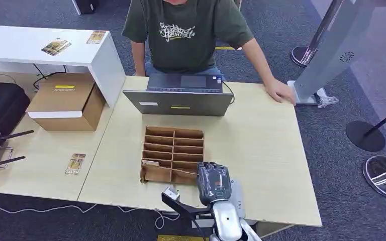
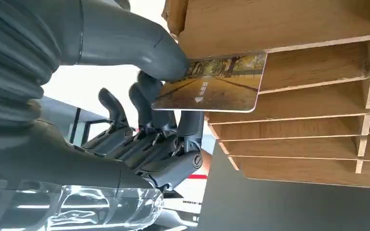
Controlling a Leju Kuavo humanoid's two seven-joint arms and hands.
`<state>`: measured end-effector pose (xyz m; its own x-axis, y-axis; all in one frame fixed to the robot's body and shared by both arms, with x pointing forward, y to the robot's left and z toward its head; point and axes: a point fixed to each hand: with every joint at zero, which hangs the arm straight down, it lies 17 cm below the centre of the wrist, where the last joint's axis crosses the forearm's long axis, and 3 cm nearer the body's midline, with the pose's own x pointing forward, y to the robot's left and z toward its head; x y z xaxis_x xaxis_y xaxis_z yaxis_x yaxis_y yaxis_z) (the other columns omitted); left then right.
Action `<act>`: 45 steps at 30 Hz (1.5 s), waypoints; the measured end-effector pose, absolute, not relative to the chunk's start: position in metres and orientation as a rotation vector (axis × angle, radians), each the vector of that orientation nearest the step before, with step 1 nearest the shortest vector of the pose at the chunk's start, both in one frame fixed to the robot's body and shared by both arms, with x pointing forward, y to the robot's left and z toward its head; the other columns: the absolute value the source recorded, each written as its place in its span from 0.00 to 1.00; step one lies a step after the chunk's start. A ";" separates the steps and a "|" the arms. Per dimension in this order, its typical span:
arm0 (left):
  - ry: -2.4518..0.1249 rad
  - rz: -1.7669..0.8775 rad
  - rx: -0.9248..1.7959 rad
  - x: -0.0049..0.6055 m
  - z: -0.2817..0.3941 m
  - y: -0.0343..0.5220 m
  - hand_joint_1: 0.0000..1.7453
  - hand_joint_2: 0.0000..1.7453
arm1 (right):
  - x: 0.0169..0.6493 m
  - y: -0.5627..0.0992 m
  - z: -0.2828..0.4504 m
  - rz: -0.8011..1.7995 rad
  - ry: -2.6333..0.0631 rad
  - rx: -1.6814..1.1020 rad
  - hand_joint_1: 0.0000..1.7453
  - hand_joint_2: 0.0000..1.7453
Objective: Pass the card to the sensor for recognition and then transmit it.
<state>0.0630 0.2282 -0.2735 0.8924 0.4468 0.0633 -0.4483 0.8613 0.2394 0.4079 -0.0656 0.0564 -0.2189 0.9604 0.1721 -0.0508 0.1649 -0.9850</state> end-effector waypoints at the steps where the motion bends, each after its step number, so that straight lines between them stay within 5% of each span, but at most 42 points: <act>1: -0.006 0.469 0.253 0.063 -0.273 0.228 0.00 0.00 | 0.408 -0.065 0.057 1.252 -1.424 -0.945 1.00 1.00; 35: -0.015 0.443 0.253 0.066 -0.273 0.228 0.00 0.00 | 0.423 -0.101 0.123 1.032 -1.513 -1.046 1.00 1.00; 45: -0.022 0.426 0.255 0.067 -0.273 0.228 0.00 0.00 | 0.413 -0.142 0.185 0.790 -1.629 -1.153 1.00 1.00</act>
<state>0.0669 0.2277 -0.2730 0.9109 0.4057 0.0747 -0.4113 0.8794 0.2397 0.4127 -0.1416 0.1852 -0.0984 0.9385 0.3309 0.3207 0.3447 -0.8822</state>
